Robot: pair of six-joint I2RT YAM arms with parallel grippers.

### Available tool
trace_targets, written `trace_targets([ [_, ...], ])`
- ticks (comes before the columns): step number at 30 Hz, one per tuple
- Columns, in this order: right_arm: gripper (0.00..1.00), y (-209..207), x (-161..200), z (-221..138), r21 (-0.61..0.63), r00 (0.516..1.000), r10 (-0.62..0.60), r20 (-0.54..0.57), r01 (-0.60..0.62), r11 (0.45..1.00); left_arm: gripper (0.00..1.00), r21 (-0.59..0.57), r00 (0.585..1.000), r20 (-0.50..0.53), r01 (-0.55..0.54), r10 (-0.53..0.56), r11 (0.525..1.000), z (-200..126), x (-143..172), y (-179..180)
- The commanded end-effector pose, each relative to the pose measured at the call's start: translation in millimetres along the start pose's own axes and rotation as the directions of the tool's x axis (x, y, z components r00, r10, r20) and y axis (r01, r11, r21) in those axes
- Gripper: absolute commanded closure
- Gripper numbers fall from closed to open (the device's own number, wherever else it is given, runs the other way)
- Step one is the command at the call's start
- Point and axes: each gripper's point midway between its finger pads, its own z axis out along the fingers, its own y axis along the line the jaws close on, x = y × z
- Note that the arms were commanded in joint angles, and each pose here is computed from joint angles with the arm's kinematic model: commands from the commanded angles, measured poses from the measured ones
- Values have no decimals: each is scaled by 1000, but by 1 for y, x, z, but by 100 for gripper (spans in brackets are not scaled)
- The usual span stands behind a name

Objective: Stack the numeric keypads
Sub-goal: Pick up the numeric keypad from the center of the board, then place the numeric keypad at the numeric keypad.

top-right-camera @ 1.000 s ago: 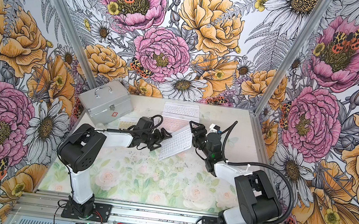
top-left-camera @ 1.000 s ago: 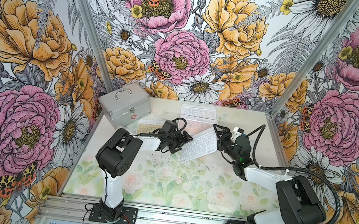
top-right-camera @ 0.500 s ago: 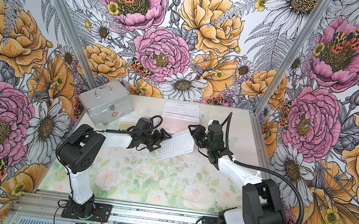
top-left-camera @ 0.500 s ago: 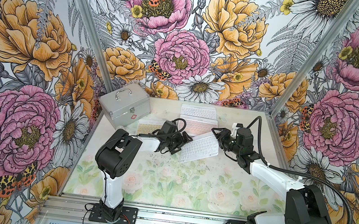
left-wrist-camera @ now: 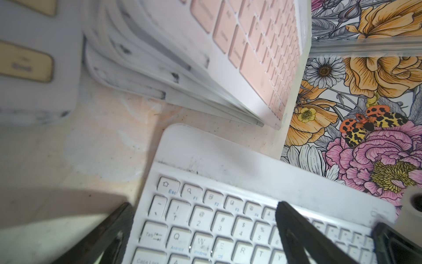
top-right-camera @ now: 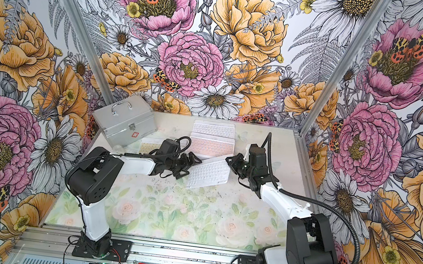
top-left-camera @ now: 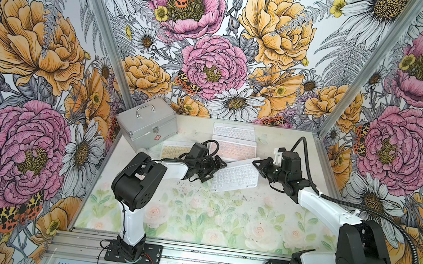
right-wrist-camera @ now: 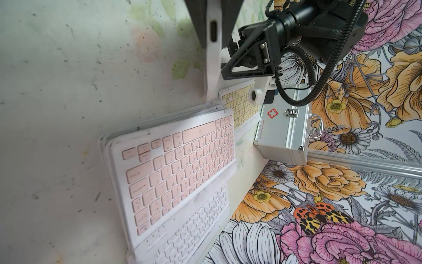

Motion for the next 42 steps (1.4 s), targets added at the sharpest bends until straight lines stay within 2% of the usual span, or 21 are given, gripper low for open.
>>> trace_targets([
  [1,100,30,-10,-8,-97,997,-77,15,78,992,1,15,1000,-13,15,-15,1000,-7,4,-4],
  [6,100,53,-15,-13,-209,996,-84,34,89,974,1,79,1000,11,0,-1,997,-27,0,-29],
  [11,100,80,-42,-22,-277,990,-93,104,118,954,1,119,997,68,-36,28,992,-60,-22,-56],
  [16,100,98,-82,-14,-349,980,-96,172,152,925,1,74,991,106,-92,84,993,-75,-59,-70],
  [21,100,90,-116,12,-344,971,-100,218,172,923,1,26,978,155,-142,136,990,-78,-97,-83],
  [22,100,89,-122,18,-353,971,-97,220,172,920,1,-2,981,141,-132,131,991,-65,-104,-74],
  [30,100,73,-147,57,-398,978,-67,196,141,906,1,-50,978,146,-141,147,989,-39,-135,-68],
  [42,100,40,-146,95,-395,994,-38,107,78,915,1,-73,985,112,-121,128,990,-2,-153,-49],
])
